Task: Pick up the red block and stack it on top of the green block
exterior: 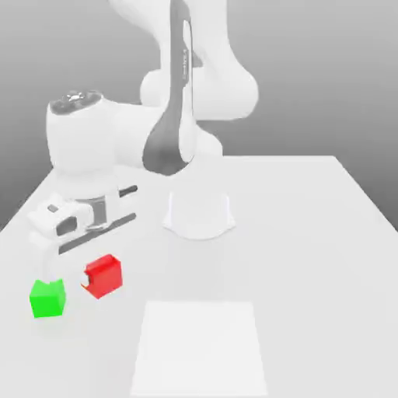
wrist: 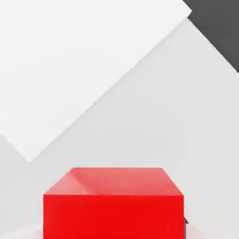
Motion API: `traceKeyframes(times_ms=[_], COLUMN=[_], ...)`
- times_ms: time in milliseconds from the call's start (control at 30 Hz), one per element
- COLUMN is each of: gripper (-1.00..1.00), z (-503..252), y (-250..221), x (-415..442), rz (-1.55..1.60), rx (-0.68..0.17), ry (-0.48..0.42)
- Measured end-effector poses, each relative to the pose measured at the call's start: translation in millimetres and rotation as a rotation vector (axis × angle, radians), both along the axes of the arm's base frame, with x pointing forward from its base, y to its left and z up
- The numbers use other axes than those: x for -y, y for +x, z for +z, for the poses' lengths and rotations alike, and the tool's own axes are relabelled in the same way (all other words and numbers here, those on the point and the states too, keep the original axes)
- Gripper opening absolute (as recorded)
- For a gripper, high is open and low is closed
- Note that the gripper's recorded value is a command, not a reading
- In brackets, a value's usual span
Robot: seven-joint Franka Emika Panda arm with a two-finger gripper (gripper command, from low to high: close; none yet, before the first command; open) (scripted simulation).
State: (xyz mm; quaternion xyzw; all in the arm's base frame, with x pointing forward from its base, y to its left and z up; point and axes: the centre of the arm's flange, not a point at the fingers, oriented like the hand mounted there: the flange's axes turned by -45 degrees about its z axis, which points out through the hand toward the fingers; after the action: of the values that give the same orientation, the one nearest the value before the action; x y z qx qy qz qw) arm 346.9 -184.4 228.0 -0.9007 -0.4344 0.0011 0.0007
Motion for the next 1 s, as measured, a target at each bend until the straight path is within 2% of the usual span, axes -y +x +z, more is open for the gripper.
traceKeyframes(times_ms=[533, 933, 967, 1000], gripper=[-1.0, -1.0, 1.0, 1.0], z=[16.3, -42.6, -46.9, -46.9], y=[-46.3, -44.9, -45.9, -45.9], x=[99.4, 100.4, 100.1, 100.1], rz=[0.389, 0.409, 0.408, 0.408], rx=[0.003, 0.005, 0.003, 0.003], ry=[0.001, 0.001, 0.001, 0.001])
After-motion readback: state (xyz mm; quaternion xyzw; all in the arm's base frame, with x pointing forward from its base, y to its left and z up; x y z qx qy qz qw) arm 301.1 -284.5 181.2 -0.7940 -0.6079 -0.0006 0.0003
